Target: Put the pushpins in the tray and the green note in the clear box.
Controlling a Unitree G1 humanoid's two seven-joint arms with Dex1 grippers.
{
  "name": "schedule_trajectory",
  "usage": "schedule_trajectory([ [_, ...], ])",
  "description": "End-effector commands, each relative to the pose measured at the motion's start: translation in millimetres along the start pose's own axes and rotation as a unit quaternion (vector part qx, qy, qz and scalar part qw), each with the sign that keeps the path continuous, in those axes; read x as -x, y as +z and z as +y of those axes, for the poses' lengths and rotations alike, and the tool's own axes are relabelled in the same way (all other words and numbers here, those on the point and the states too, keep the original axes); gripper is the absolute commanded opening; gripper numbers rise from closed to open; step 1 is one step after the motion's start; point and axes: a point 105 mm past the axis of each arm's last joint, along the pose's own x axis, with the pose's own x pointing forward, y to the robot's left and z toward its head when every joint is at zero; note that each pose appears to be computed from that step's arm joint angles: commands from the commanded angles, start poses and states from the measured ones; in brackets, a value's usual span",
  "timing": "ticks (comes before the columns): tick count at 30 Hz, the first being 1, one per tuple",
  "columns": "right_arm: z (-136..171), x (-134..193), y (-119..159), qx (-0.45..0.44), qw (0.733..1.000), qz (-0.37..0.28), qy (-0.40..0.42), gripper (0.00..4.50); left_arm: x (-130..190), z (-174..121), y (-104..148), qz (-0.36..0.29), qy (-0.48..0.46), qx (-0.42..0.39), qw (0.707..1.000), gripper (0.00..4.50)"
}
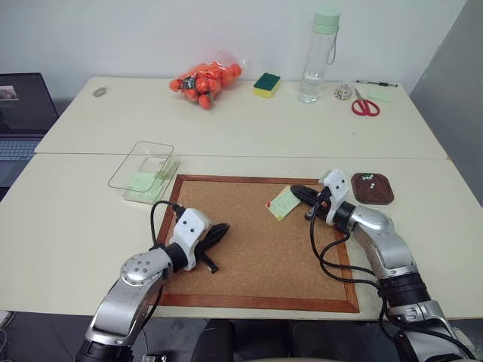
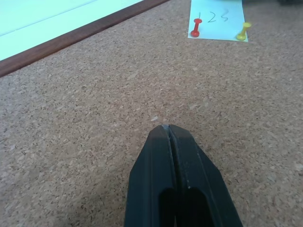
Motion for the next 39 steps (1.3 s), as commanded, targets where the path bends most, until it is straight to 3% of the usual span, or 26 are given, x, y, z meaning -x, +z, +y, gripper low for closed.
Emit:
schedule_trajectory([
  [1, -6.3, 2.0, 25.4, 0.017, 0.999, -0.043, -0.015, 0.03, 0.1, -9.6, -14.9, 0.031, -0.015, 0.010, 0.999, 0.00],
  [8, -12.7, 6.4, 30.8, 0.027, 0.998, -0.052, -0.036, 0.03, 0.9, -9.3, -15.1, 0.032, -0.014, 0.009, 0.999, 0.00],
  [15, -44.9, 26.4, 41.2, 0.023, 0.990, -0.062, -0.121, 0.03, 1.5, -10.5, -15.3, 0.032, -0.016, 0.006, 0.999, 0.00],
  [23, -102.6, 83.8, 16.2, 0.046, 0.964, 0.027, -0.261, 0.03, 0.6, -11.7, -13.9, 0.025, -0.021, 0.002, 0.999, 0.00],
  [31, -117.3, 96.3, -2.7, 0.041, 0.955, 0.087, -0.280, 0.03, -1.5, -8.7, -11.7, 0.023, -0.026, -0.005, 0.999, 0.00],
  [39, -126.5, 101.1, -8.3, 0.041, 0.948, 0.098, -0.300, 1.62, -1.7, -7.1, -11.0, 0.022, -0.025, -0.010, 0.999, 0.00],
])
